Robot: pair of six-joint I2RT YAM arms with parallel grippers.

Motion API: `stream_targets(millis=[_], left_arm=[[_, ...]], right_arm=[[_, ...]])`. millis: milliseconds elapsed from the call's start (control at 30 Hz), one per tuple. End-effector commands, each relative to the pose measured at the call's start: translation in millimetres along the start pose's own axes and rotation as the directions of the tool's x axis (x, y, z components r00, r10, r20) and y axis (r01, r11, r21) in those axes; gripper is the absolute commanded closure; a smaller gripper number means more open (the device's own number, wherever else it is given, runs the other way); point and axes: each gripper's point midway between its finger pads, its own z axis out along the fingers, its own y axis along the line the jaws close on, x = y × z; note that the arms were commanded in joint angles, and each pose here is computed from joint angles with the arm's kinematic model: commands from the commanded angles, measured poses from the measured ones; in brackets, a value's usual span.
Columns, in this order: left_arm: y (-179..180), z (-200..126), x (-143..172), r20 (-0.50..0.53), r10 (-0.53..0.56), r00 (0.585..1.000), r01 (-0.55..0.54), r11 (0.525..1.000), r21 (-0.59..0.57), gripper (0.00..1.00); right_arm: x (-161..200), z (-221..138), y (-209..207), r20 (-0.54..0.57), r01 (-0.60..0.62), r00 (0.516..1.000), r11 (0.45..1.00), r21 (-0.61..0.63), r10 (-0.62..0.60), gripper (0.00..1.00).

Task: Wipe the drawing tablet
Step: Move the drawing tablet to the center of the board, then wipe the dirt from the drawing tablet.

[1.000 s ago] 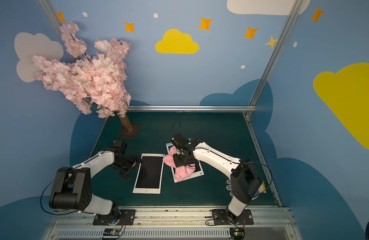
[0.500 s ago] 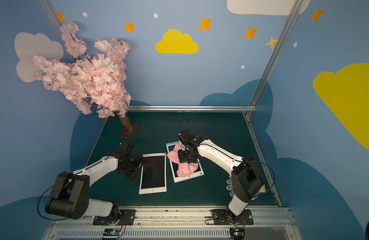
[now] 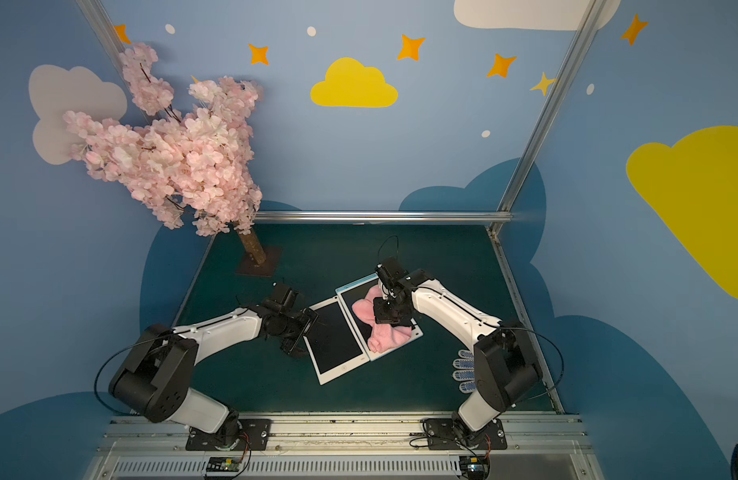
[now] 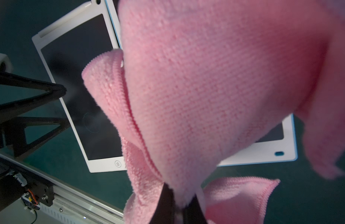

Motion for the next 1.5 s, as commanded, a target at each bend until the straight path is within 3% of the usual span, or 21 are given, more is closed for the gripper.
stream_targets(millis=[0,333,533,600,767,900,1033,1167,1333,1467], left_arm=[[-4.9,24.6,9.4,-0.026,-0.015,1.000,0.015,1.000,-0.013,0.00],[-66.7,64.1,52.1,-0.147,0.133,0.980,-0.128,0.991,0.042,0.02],[-66.6,37.6,63.6,-0.155,0.198,0.968,-0.194,0.980,0.036,0.05],[-69.0,20.9,61.3,-0.130,0.223,0.966,-0.219,0.975,0.045,0.07],[-82.0,-14.6,24.6,-0.015,0.242,0.970,-0.240,0.969,0.060,0.13],[-100.3,-22.0,-19.7,0.015,0.279,0.960,-0.279,0.960,0.028,0.27],[-115.2,-15.2,-57.5,-0.015,0.335,0.942,-0.336,0.940,-0.060,0.41],[-120.4,-7.8,-82.5,-0.012,0.361,0.932,-0.360,0.925,-0.120,0.44],[-119.2,-1.3,-92.0,-0.016,0.346,0.938,-0.345,0.929,-0.133,0.45],[-114.9,-0.4,-95.5,-0.020,0.328,0.944,-0.328,0.935,-0.137,0.45]], right_arm=[[0.6,-12.1,-2.2,0.033,-0.005,0.999,1.000,-0.013,0.005,1.00],[13.7,-18.1,-37.5,0.051,-0.101,0.994,0.994,0.036,0.099,1.00],[16.2,-14.6,-58.4,0.140,-0.162,0.978,0.987,0.022,0.158,1.00],[10.7,-15.0,-56.0,0.166,-0.123,0.979,0.992,0.010,0.120,1.00],[-8.3,-10.8,-45.0,0.172,0.006,0.985,1.000,0.009,-0.007,1.00],[-23.0,-10.7,-38.1,0.169,0.119,0.978,0.992,0.043,-0.124,1.00],[-48.6,-15.2,-24.1,0.200,0.296,0.932,0.953,0.069,-0.304,1.00],[-64.4,-1.5,1.6,0.156,0.465,0.876,0.885,-0.028,-0.456,1.00],[-73.9,25.6,35.1,0.023,0.494,0.868,0.858,-0.141,-0.496,1.00],[-68.6,39.3,72.7,-0.079,0.459,0.875,0.871,-0.176,-0.477,1.00]])
